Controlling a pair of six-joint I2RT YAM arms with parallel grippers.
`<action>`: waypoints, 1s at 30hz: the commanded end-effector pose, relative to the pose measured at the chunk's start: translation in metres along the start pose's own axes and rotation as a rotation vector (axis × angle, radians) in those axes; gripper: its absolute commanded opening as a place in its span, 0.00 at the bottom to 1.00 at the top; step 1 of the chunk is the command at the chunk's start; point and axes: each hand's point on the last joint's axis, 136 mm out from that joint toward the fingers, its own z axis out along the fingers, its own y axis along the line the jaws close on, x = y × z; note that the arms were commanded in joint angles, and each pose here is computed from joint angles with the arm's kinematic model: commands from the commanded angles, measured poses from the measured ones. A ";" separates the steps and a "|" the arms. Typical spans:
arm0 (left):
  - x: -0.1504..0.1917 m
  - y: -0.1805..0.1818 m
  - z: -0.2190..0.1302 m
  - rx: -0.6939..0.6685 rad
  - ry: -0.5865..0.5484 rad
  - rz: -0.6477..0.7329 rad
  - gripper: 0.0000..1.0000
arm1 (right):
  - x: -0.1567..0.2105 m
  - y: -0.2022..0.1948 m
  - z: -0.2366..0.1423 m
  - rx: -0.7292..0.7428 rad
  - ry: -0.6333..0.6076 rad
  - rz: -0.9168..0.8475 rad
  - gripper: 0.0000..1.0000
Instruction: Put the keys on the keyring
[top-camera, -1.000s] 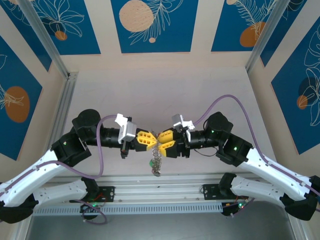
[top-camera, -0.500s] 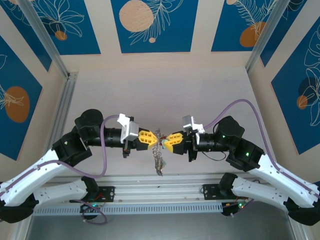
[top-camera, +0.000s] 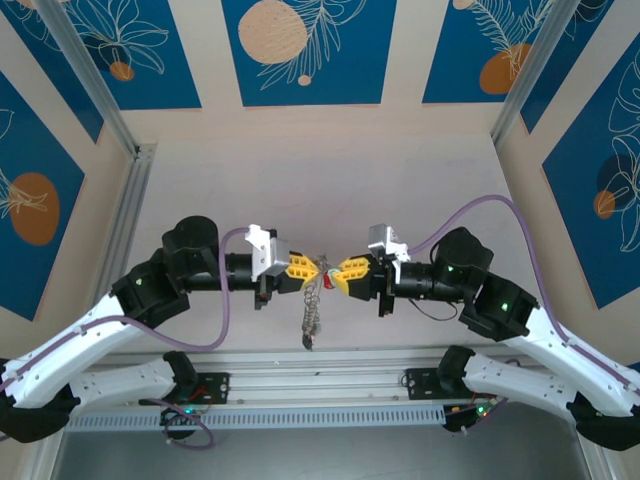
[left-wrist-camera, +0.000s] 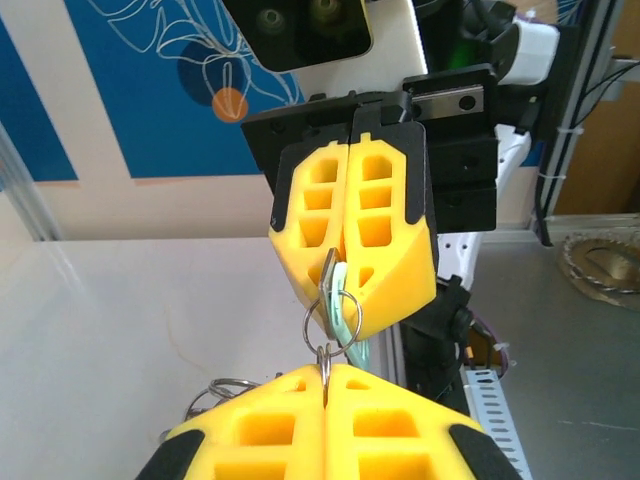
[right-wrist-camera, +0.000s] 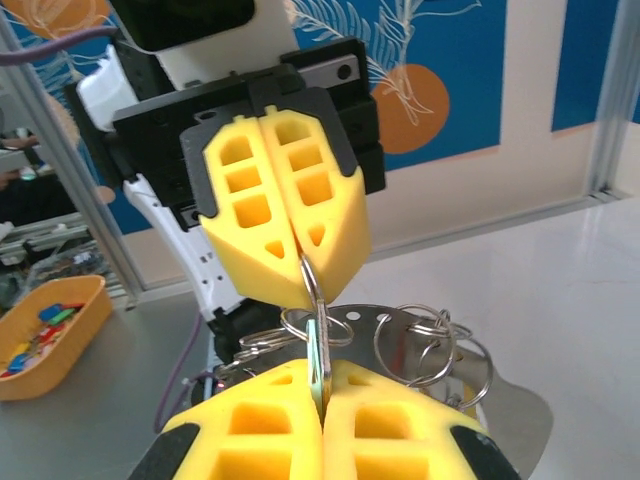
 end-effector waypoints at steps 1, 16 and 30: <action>-0.001 0.007 -0.001 -0.049 0.005 0.018 0.07 | -0.023 -0.011 -0.006 0.086 -0.033 -0.042 0.00; 0.070 0.072 -0.026 -0.492 0.091 -0.151 0.76 | 0.006 -0.097 0.015 0.314 0.233 0.187 0.00; 0.118 0.108 -0.081 -0.848 0.188 -0.247 0.88 | 0.051 -0.159 0.100 0.231 0.389 0.322 0.00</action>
